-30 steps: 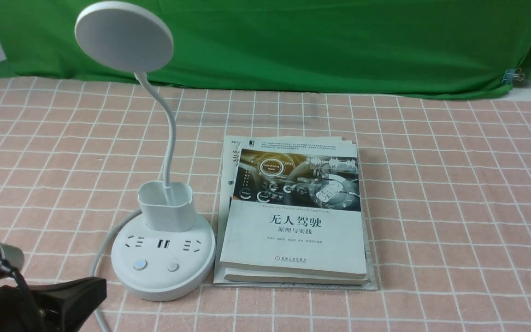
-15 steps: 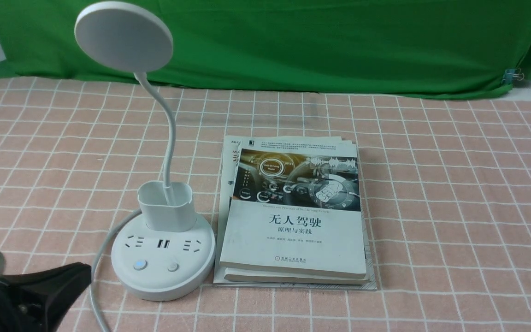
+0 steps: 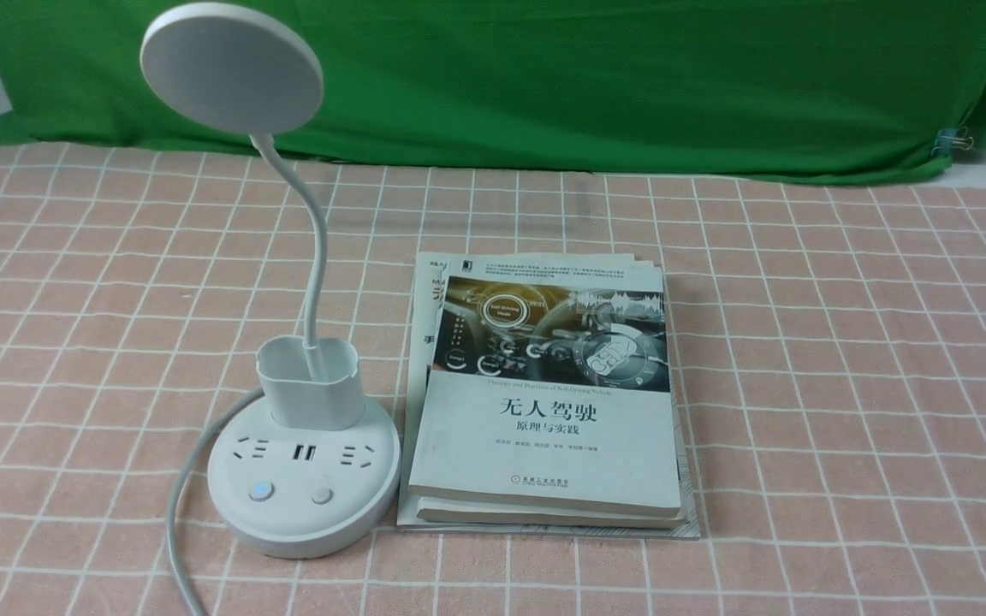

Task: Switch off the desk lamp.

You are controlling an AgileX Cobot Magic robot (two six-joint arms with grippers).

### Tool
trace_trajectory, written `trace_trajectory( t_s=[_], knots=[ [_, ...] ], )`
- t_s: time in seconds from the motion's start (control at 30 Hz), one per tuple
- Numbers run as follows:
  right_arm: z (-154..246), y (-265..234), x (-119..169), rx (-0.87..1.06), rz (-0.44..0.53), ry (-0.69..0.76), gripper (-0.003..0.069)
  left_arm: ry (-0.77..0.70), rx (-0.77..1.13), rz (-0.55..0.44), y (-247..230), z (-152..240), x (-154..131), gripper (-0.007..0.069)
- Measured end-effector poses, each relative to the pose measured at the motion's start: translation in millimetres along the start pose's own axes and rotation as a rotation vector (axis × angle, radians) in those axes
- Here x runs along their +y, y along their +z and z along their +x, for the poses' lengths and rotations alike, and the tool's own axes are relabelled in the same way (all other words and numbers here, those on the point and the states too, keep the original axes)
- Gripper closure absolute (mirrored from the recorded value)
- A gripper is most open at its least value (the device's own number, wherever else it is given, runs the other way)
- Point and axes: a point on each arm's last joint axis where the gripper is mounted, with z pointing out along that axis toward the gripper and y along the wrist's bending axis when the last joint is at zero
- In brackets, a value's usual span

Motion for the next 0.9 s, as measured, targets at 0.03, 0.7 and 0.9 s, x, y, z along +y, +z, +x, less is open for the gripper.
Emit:
trace_trajectory(
  t_s=[0.03,0.7,0.9],
  knots=[
    [0.0,0.0,0.0,0.0,0.0,0.0,0.0419,-0.004,0.009,0.002,-0.1,0.9,-0.2,0.0622],
    [0.0,0.0,0.0,0.0,0.0,0.0,0.0419,-0.009,0.088,0.013,-0.5,8.7,-1.2,0.0622],
    [0.0,0.0,0.0,0.0,0.0,0.0,0.0419,-0.009,0.088,0.013,-0.5,8.7,-1.2,0.0622]
  ],
)
